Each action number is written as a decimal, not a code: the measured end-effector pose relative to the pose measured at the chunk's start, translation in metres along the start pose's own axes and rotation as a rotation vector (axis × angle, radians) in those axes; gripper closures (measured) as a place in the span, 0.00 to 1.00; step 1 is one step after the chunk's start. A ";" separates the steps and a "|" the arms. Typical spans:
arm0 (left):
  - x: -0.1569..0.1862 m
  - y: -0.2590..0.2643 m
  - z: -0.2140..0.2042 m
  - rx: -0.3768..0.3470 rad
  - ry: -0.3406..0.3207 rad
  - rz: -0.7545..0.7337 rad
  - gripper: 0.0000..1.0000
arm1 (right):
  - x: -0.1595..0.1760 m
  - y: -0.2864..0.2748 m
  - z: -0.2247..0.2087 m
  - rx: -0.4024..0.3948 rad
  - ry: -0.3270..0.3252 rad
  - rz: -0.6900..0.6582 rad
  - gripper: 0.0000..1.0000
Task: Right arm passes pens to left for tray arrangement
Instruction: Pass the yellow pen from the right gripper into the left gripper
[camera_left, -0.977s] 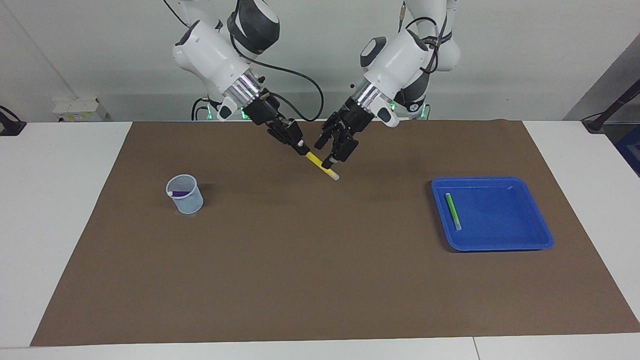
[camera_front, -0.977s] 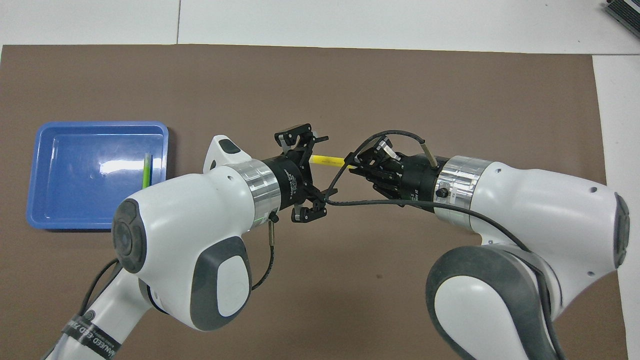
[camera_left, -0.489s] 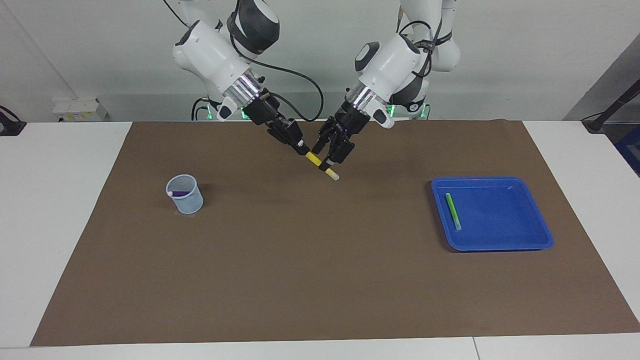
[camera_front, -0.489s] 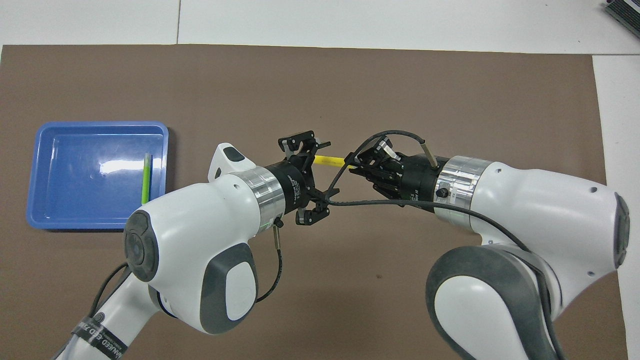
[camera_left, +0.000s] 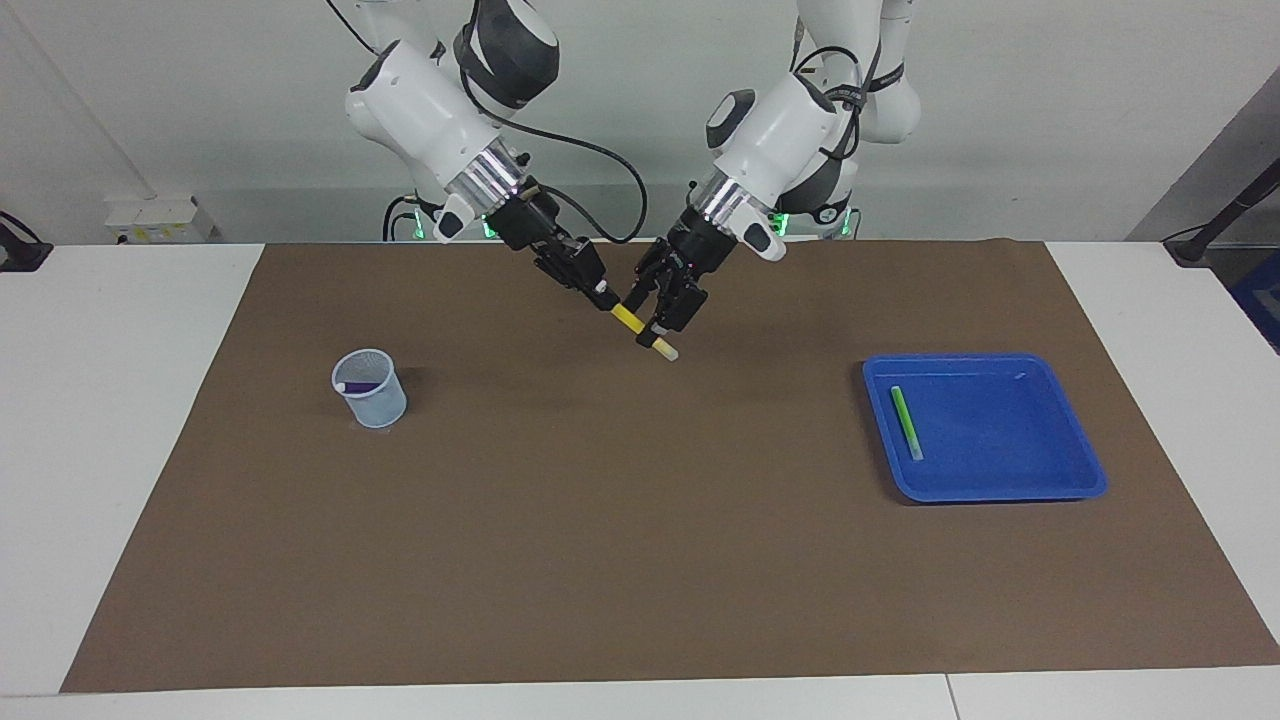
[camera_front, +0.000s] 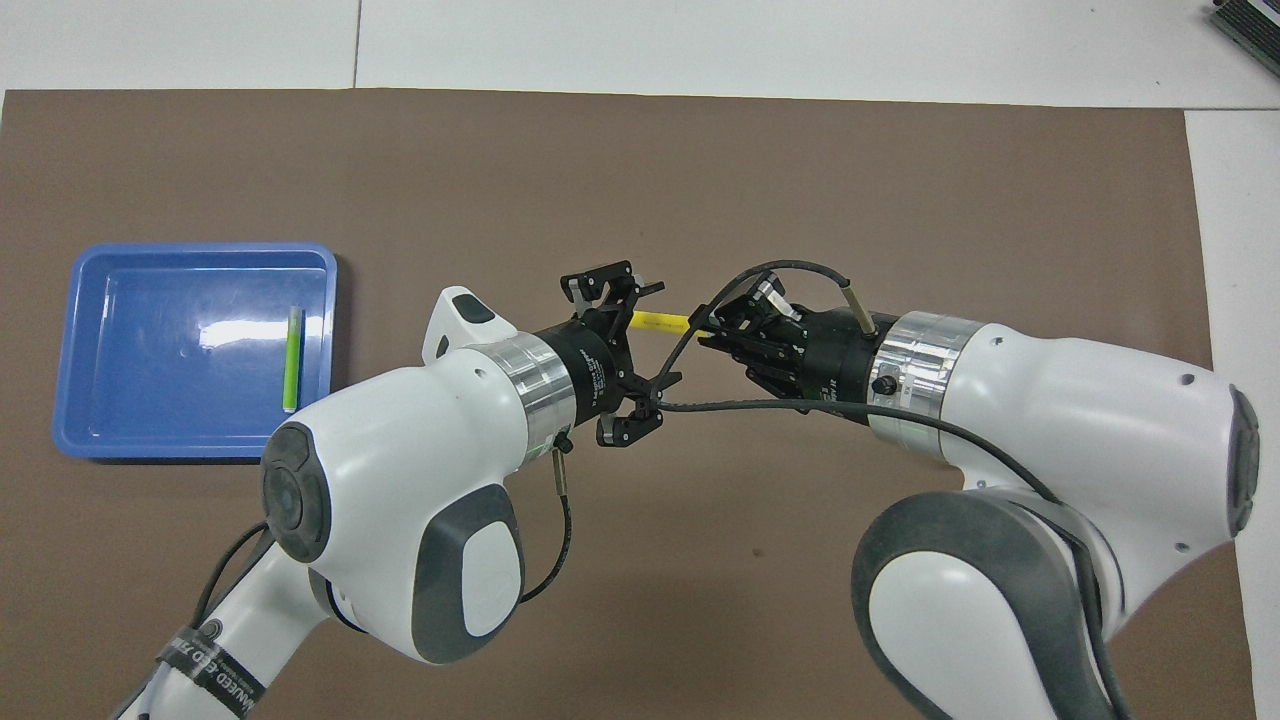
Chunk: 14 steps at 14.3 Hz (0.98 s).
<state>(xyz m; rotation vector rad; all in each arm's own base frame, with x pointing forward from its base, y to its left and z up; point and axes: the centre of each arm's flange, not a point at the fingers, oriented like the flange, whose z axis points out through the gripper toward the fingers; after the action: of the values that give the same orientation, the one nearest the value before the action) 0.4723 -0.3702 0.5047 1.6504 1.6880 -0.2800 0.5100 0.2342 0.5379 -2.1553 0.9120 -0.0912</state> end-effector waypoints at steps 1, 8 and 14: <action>0.000 0.000 0.000 0.000 0.000 0.000 0.19 | 0.000 0.000 0.000 0.000 0.000 0.000 0.82; -0.006 0.001 -0.001 0.002 -0.009 0.008 0.51 | 0.000 0.000 0.000 0.000 0.000 0.000 0.82; -0.010 0.007 -0.005 0.013 -0.014 0.040 0.82 | 0.001 0.002 0.001 -0.005 -0.001 0.004 0.82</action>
<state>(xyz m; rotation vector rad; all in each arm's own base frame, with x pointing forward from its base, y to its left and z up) 0.4758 -0.3740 0.5164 1.6866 1.6439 -0.2828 0.5103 0.2331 0.5355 -2.1578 0.9163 -0.0858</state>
